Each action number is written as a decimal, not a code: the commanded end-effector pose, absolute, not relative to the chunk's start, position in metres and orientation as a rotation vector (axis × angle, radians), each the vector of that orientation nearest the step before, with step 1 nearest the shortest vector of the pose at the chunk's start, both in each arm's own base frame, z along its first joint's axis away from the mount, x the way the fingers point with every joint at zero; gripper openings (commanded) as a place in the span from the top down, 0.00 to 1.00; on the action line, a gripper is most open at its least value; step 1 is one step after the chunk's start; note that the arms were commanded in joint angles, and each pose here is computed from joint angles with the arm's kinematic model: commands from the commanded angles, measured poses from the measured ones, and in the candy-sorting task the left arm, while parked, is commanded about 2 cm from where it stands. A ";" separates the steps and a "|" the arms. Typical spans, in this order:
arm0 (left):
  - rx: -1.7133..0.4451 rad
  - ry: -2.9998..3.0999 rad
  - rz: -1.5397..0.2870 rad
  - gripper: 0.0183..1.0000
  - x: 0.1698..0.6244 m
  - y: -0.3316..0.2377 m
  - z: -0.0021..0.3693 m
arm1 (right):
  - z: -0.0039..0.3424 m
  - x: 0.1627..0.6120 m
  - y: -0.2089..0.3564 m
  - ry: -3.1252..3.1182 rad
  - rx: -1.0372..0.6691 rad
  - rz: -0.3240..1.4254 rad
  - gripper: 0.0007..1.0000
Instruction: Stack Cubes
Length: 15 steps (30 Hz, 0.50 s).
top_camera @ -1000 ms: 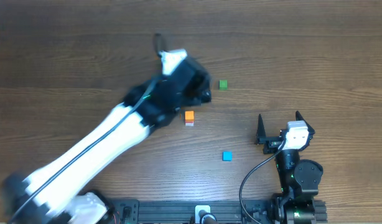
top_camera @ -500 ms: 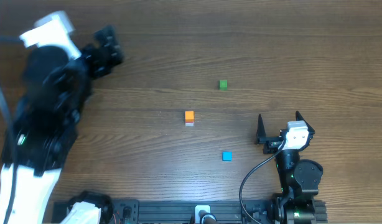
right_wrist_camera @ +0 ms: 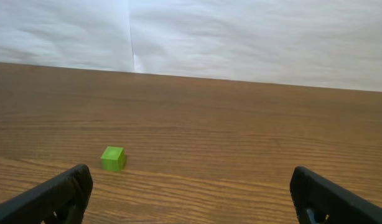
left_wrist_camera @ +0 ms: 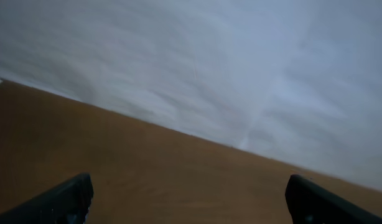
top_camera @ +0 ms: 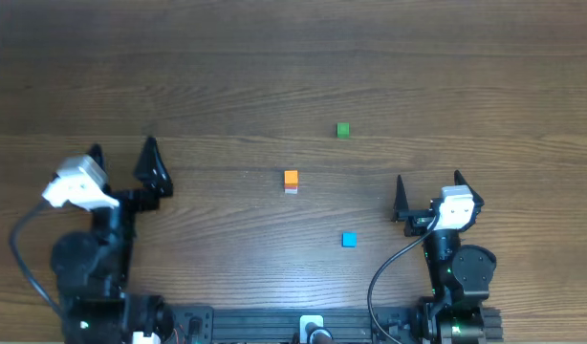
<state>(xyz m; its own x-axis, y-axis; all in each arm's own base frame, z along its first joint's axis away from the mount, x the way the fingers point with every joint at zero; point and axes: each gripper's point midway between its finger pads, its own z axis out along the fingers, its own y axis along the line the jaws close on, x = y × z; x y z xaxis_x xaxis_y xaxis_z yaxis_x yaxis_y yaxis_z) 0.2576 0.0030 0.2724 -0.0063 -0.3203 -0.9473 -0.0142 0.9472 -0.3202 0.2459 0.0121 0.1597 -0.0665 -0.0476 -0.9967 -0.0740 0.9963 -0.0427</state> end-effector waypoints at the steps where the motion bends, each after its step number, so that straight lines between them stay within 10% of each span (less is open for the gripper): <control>1: -0.135 1.563 -0.147 0.00 0.249 0.001 0.239 | 0.158 0.246 0.014 1.638 -0.094 0.037 0.01; 15: 0.034 1.546 -0.002 0.00 0.242 0.000 0.196 | 0.158 0.246 0.014 1.638 -0.094 0.037 0.01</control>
<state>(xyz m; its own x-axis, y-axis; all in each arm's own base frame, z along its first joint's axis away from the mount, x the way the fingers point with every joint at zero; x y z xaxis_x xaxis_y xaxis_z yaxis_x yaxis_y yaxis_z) 0.2418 0.0030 0.2013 0.0248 -0.0235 -0.9994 0.0067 0.9997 -0.0234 0.2459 0.0121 0.1597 -0.0665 -0.0472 -0.9967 -0.0743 0.9963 -0.0423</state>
